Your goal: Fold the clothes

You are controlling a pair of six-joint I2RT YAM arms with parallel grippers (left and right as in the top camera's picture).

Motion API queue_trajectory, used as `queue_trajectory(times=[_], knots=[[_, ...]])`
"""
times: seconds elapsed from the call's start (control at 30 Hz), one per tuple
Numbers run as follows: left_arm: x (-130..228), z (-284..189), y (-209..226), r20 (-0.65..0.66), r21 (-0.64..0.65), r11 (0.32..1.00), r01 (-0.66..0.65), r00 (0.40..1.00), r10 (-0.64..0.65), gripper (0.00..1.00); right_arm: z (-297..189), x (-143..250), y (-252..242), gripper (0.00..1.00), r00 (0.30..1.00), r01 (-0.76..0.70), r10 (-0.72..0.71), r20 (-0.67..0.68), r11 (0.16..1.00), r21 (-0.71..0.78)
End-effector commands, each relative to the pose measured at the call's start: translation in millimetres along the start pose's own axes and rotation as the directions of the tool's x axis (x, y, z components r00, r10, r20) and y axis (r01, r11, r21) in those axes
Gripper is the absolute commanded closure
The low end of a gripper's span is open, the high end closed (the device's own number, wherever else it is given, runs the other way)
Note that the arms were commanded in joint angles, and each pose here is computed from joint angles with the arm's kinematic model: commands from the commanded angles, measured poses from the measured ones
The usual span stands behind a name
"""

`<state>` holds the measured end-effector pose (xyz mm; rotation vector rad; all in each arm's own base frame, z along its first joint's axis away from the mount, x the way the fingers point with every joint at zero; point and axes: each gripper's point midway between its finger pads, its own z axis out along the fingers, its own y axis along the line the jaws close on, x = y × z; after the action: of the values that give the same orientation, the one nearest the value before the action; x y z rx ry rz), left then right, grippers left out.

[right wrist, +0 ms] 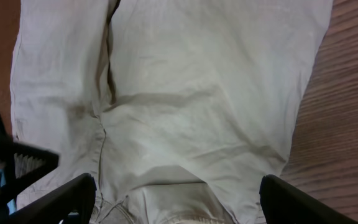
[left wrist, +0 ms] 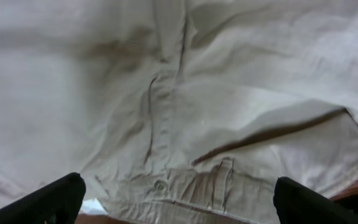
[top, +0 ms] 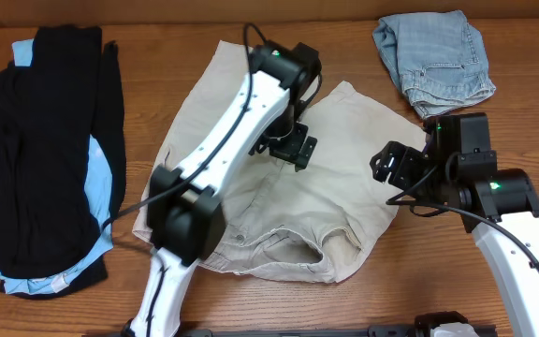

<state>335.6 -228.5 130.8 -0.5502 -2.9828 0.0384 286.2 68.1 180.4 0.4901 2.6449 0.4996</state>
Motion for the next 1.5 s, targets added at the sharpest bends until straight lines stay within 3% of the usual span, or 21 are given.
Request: queue_trajectory(times=[0.0,0.2,0.4,0.73,1.13,1.47], knots=[[23.6,-1.8,7.8,0.028,-0.058,0.996,0.071,0.997,-0.069,0.00,-4.9,-4.0,-0.4,0.12,1.000,0.019,-0.019,0.025,1.000,-0.001],[66.3,28.6,18.8,0.086,-0.024,0.988,0.153,0.985,-0.151,0.00,-4.9,-4.2,-0.3,0.11,0.999,0.039,-0.039,0.026,0.999,-0.001],[94.8,62.5,30.7,0.148,-0.001,0.989,0.150,0.978,-0.148,0.00,-4.9,-4.3,-0.1,0.10,0.999,0.039,-0.039,0.026,0.999,-0.002],[121.3,136.6,87.4,0.096,0.011,0.967,0.254,0.962,-0.254,0.00,-4.9,-3.3,-0.5,0.09,0.999,0.038,-0.038,0.022,0.999,0.000],[72.8,152.2,163.7,0.362,-0.157,0.974,0.162,0.927,-0.096,0.00,-4.9,-8.3,1.3,0.09,0.998,0.042,-0.042,0.043,0.999,-0.005],[-4.9,120.6,267.4,0.669,-0.328,0.905,0.270,0.743,0.021,0.02,-0.6,-33.8,10.0,0.08,0.989,0.062,-0.058,0.134,0.998,-0.024]])
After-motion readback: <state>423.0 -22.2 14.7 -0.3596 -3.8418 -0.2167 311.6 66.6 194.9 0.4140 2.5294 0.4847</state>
